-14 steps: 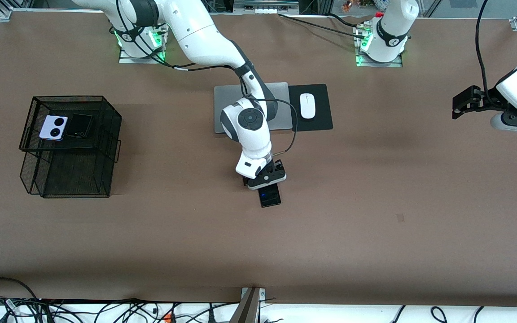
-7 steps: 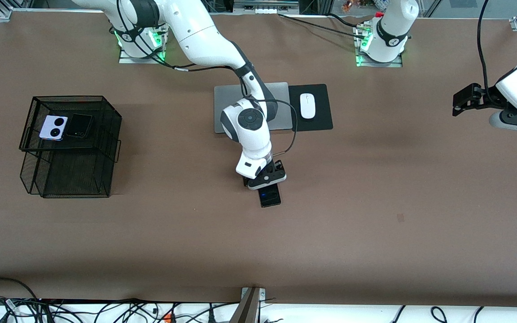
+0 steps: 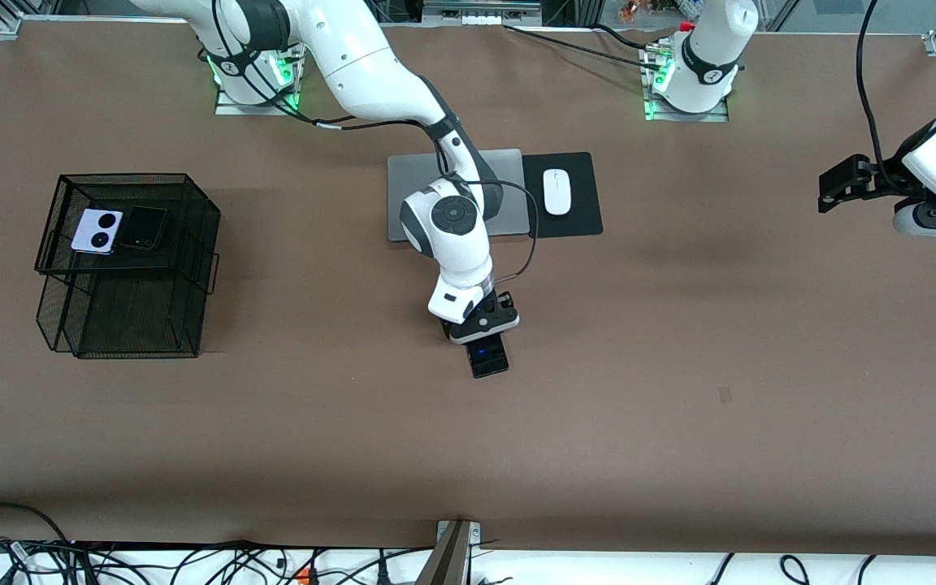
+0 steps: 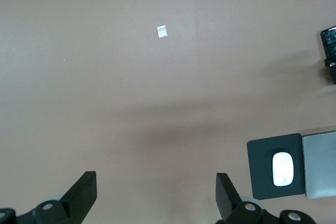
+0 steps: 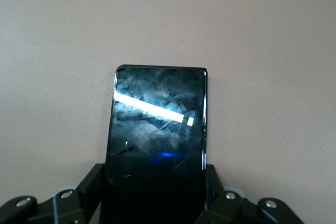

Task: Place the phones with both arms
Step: 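Lift and carry the slab phone to the mesh basket with the right gripper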

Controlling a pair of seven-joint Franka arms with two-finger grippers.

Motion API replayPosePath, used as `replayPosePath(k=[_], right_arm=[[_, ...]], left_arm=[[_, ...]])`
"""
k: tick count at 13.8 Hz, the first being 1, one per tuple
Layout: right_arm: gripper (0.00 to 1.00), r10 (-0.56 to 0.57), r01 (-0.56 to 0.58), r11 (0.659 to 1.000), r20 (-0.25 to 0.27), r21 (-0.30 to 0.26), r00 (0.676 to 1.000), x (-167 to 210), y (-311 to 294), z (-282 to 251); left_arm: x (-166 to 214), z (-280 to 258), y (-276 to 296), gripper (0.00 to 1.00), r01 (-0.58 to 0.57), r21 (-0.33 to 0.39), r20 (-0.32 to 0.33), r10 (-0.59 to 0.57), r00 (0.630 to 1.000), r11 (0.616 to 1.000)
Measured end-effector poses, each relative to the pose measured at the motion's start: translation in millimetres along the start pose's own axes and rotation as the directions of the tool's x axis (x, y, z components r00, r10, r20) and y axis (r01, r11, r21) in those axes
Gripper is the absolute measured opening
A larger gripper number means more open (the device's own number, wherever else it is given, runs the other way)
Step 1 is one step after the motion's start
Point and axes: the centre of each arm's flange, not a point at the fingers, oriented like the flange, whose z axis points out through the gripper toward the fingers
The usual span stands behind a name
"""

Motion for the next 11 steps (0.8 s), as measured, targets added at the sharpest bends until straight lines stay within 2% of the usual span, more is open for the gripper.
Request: replayPosePath(k=[7,9,11], right_arm=[[0.8,0.001,-0.001,1.0,0.0,-0.009,1.0,7,3,-7],[0.8,0.017,-0.015,0.999,0.032,-0.042,0.999,25,17,-34],[0.8,0.044,-0.038,0.997,0.076,-0.073,0.996,51,37,-84]], left_arm=[[-2,-3,1,1.0,0.01,-0.017,-0.005,-0.011,1.0,1.0],[-2,-3,-1,1.0,0.015,-0.018,-0.006,-0.015,1.0,1.0],[-2,-3,-2,1.0,0.017,-0.018,-0.006,-0.017,1.0,1.0]])
